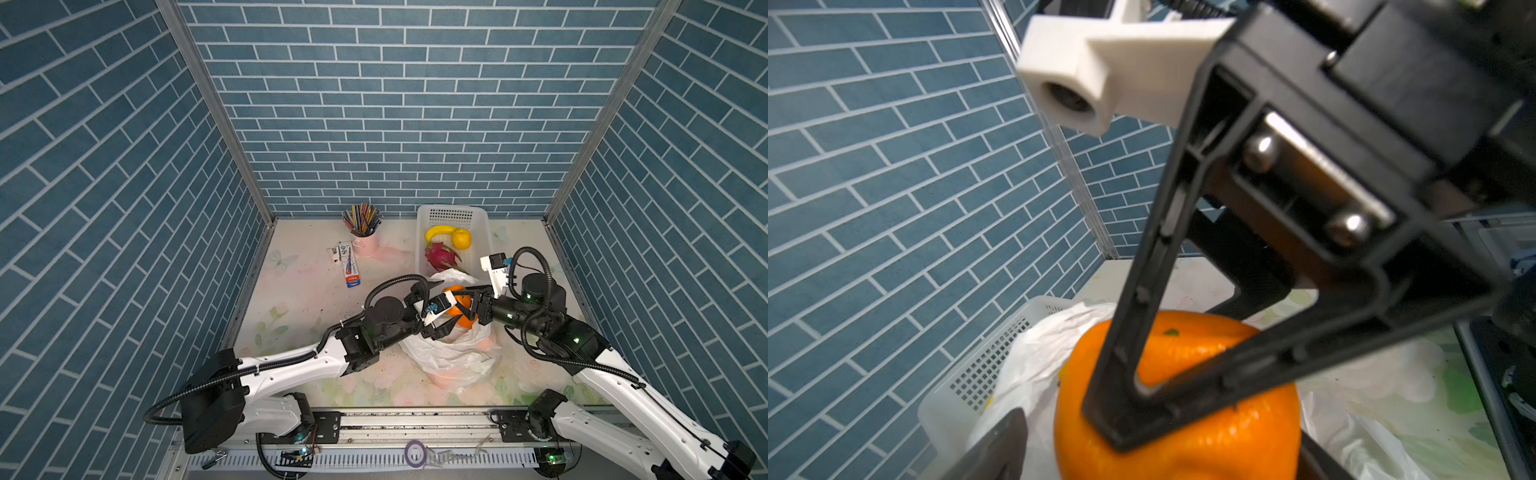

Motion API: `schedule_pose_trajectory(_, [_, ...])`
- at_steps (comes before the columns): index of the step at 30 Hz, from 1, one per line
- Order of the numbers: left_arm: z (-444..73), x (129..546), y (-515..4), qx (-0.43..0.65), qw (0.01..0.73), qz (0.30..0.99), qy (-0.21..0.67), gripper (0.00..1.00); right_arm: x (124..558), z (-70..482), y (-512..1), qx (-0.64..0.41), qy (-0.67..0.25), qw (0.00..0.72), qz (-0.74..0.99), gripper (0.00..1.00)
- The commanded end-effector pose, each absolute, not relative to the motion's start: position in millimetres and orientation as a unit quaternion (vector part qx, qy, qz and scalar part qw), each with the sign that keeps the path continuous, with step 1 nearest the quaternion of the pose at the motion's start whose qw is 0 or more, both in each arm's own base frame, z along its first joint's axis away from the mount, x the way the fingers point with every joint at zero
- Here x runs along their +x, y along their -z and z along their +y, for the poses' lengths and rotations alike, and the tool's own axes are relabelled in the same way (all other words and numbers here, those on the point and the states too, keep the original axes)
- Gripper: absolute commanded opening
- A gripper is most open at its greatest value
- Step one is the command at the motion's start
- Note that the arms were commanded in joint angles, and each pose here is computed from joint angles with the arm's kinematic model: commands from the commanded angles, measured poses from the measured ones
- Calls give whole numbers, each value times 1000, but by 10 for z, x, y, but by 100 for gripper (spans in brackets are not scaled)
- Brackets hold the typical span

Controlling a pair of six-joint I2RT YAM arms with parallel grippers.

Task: Untie the knot of the plastic bag and take out the fruit
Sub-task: 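Lift the orange with the right gripper while the left gripper releases, then carry the orange with the right gripper and drop it into the basket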

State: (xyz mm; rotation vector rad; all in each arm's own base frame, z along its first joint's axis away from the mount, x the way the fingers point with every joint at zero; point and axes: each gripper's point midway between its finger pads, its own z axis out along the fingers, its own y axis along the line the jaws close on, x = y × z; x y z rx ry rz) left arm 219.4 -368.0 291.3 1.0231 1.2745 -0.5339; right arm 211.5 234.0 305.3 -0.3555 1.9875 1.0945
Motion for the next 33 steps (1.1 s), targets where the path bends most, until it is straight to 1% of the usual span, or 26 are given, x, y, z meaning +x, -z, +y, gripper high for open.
schedule_pose_trajectory(1, [-3520, 2380, -3272, 401, 682, 564, 237, 87, 2348, 2185, -3385, -129, -404, 483, 766, 52])
schedule_pose_trajectory(5, [-3361, 2633, -3367, 356, 681, 587, 255, 88, 2594, 2007, -3721, -94, -392, 537, 741, 52])
schedule_pose_trajectory(8, [-3326, 2814, -3330, 344, 664, 607, 270, 88, 2815, 1886, -3876, -62, -373, 562, 735, 52])
schedule_pose_trajectory(10, [-3378, 2880, -3265, 354, 645, 616, 283, 88, 2974, 1847, -3904, -51, -365, 564, 739, 52])
schedule_pose_trajectory(14, [-3579, 2962, -3073, 386, 584, 638, 320, 88, 3329, 1798, -3852, -26, -355, 550, 755, 51])
schedule_pose_trajectory(19, [-3740, 2994, -2867, 399, 545, 651, 347, 86, 3690, 1820, -3692, -20, -347, 523, 778, 51])
schedule_pose_trajectory(21, [-3761, 3033, -2765, 399, 533, 661, 346, 78, 3798, 1865, -3607, -26, -348, 509, 787, 51])
schedule_pose_trajectory(23, [-3755, 3072, -2682, 394, 523, 670, 348, 65, 3912, 1906, -3460, -29, -344, 490, 800, 51])
schedule_pose_trajectory(24, [-3743, 3084, -2650, 391, 519, 674, 351, 61, 3959, 1928, -3393, -30, -342, 482, 806, 51])
schedule_pose_trajectory(27, [-3671, 3112, -2550, 375, 506, 686, 364, 43, 4107, 1975, -3156, -29, -332, 456, 825, 51])
schedule_pose_trajectory(28, [-3631, 3132, -2507, 365, 503, 692, 367, 35, 4148, 1996, -3087, -28, -331, 447, 831, 51])
schedule_pose_trajectory(29, [-3588, 3150, -2460, 356, 499, 698, 370, 22, 4190, 2016, -3030, -27, -331, 441, 834, 51])
schedule_pose_trajectory(30, [-3554, 3162, -2398, 348, 492, 706, 372, 15, 4224, 2030, -2990, -26, -331, 438, 836, 52])
schedule_pose_trajectory(31, [-3499, 3193, -2331, 335, 486, 716, 373, 10, 4265, 2038, -2930, -23, -328, 433, 839, 52])
schedule_pose_trajectory(33, [-3384, 3232, -2149, 311, 470, 738, 370, 9, 4339, 2055, -2848, -22, -324, 429, 843, 52])
